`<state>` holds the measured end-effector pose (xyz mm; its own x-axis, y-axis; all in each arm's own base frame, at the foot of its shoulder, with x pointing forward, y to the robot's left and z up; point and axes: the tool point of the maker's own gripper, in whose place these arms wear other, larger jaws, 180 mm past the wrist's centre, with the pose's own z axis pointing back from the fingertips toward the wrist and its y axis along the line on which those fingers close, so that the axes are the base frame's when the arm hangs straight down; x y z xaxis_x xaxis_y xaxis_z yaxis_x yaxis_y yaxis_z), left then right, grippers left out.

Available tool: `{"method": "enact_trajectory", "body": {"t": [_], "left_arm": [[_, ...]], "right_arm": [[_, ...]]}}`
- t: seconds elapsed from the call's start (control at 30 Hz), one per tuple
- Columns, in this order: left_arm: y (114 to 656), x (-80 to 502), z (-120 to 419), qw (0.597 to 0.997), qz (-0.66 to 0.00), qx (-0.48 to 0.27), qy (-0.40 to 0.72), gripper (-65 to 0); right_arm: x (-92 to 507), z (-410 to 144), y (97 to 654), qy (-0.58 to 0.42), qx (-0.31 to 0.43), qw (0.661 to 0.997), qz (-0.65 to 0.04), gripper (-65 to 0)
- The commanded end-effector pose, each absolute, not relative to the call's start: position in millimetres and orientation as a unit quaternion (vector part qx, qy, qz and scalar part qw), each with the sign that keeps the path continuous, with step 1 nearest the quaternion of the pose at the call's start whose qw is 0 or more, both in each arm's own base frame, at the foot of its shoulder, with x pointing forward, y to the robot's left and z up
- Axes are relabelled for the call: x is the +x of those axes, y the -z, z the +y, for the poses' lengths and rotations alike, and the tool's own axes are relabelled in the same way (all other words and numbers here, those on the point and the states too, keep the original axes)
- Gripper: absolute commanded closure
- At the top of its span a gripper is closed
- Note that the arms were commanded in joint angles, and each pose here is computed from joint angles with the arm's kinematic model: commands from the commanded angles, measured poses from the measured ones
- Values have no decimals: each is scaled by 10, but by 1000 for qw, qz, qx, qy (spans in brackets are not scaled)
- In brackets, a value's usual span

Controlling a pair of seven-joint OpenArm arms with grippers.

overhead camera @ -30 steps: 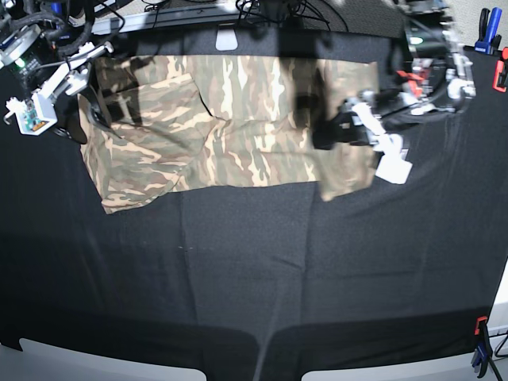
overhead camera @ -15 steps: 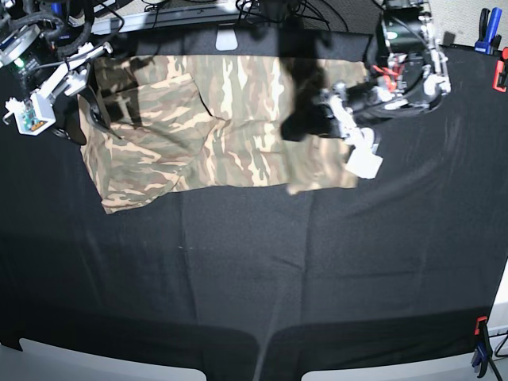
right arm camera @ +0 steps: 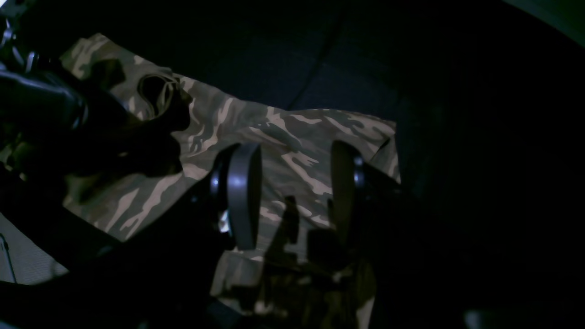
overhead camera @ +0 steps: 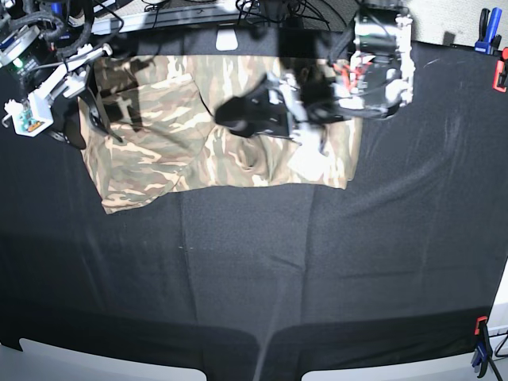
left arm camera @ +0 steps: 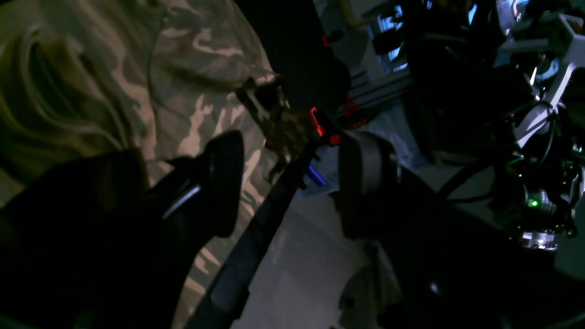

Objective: Layout the t-shirt on the table in an organized manner, then fold the t-shirt properly
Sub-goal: 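Fold the strip end with the left gripper toward the right gripper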

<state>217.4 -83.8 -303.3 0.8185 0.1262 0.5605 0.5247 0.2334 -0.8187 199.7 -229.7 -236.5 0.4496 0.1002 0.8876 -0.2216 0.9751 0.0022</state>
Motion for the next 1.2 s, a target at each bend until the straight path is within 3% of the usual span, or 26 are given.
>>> {"method": "enact_trajectory", "body": {"t": [0.0,0.3,0.4,0.53,0.9,1.07,1.17], "left_arm": [[2880,2263,-829,722,-290,-611,145,-312],[2898,2434,-443,760,-303,-520,245,-312],[3119,2353,-242,800,-280,-473,240,-312],[3313,2058,-173,815,-247,-475,221,-312],[2748,1886,-495,709,-270,-631,161,-312],[2769,1851,-509,711,-262,-630,168,-312],[2769,1852,-509,711,-262,-630,168,-312]], "right_arm": [[2027,-2260,2243,-105,61,835,-536,-240],[2027,-2269,2248,-105,58,836,-535,-240],[2026,-2268,2249,-105,58,836,-535,-240],[2027,-2268,2248,-105,59,836,-535,-240],[2156,-2259,2119,-106,58,819,-561,-243],[2169,-2271,2123,-107,54,821,-559,-445],[2181,-2272,2116,-107,53,820,-560,-466]]}}
